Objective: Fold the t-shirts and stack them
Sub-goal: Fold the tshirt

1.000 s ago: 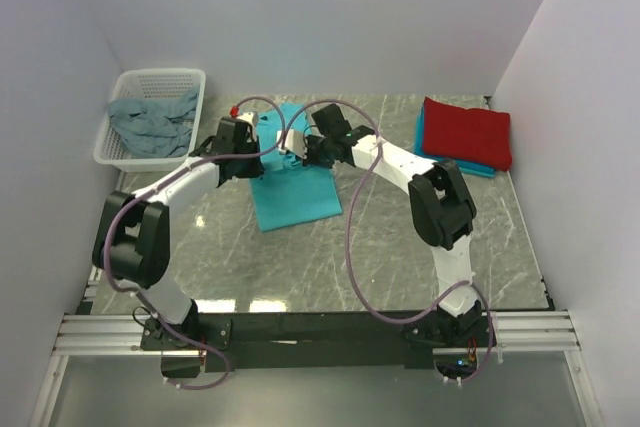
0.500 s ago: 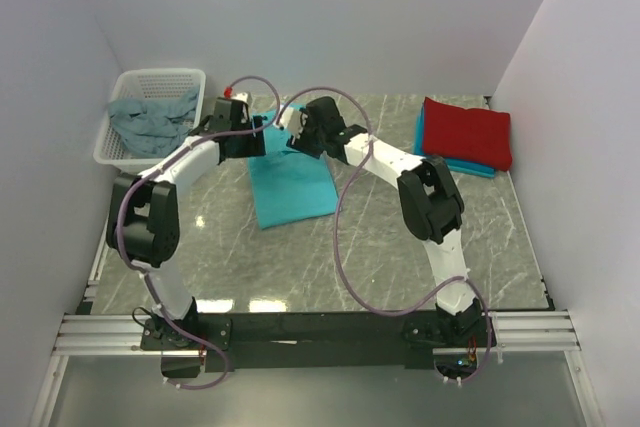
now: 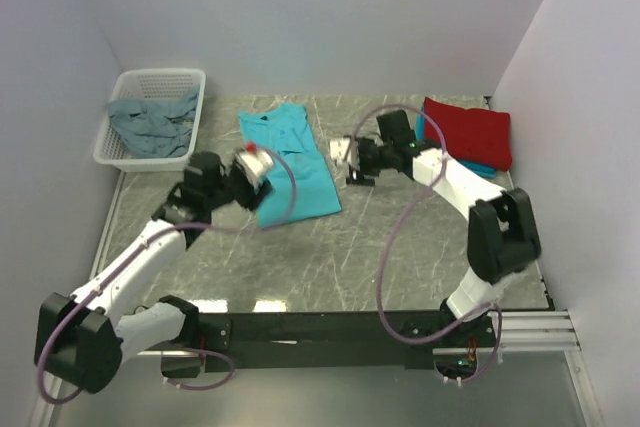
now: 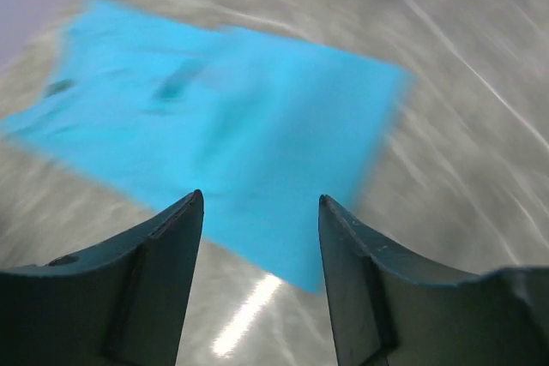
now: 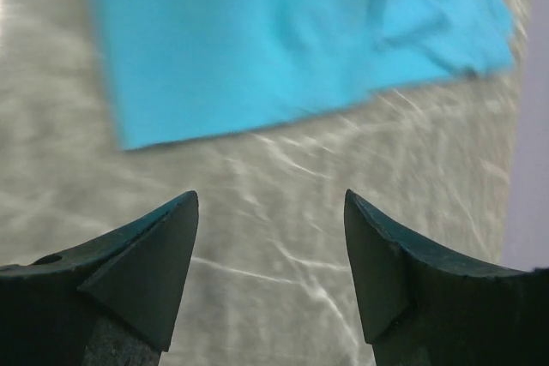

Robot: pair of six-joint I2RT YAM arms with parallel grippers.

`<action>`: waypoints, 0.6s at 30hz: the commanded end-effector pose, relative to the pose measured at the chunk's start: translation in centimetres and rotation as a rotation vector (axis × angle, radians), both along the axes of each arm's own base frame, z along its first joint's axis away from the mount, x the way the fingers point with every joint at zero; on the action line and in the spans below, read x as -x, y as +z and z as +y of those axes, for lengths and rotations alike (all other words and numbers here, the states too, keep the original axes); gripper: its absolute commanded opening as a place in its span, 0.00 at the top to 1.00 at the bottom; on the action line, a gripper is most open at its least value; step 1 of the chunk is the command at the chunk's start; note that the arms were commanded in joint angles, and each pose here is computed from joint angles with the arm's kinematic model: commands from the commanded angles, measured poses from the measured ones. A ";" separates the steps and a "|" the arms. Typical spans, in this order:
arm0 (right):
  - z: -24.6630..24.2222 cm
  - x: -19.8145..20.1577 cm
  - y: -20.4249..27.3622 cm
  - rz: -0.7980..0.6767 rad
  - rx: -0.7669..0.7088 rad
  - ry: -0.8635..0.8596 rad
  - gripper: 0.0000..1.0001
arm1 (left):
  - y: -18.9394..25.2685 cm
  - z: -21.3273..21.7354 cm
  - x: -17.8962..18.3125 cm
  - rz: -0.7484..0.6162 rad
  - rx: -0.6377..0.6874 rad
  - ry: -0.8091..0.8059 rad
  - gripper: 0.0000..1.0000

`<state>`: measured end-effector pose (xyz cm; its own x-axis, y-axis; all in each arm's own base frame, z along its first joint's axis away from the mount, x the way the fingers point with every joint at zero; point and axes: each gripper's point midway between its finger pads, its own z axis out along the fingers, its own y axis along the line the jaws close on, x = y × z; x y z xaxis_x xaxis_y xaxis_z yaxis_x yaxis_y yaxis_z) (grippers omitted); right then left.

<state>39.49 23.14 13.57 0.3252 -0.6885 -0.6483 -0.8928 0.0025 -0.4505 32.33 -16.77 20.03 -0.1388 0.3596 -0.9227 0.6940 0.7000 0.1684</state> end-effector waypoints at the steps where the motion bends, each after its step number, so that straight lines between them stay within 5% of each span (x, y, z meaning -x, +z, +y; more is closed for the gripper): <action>1: 2.1 7.4 -1.5 -0.054 0.024 0.354 0.25 | -5.3 -3.8 6.3 -0.076 -0.225 -0.423 0.39; 7: 2.3 7.9 -3.6 -0.070 0.057 0.305 0.25 | -10.4 -3.5 7.7 0.003 -0.427 -0.396 0.38; 18: 4.1 7.3 -5.8 -0.048 0.112 0.291 0.26 | -14.7 -1.9 4.5 0.070 -0.537 -0.290 0.42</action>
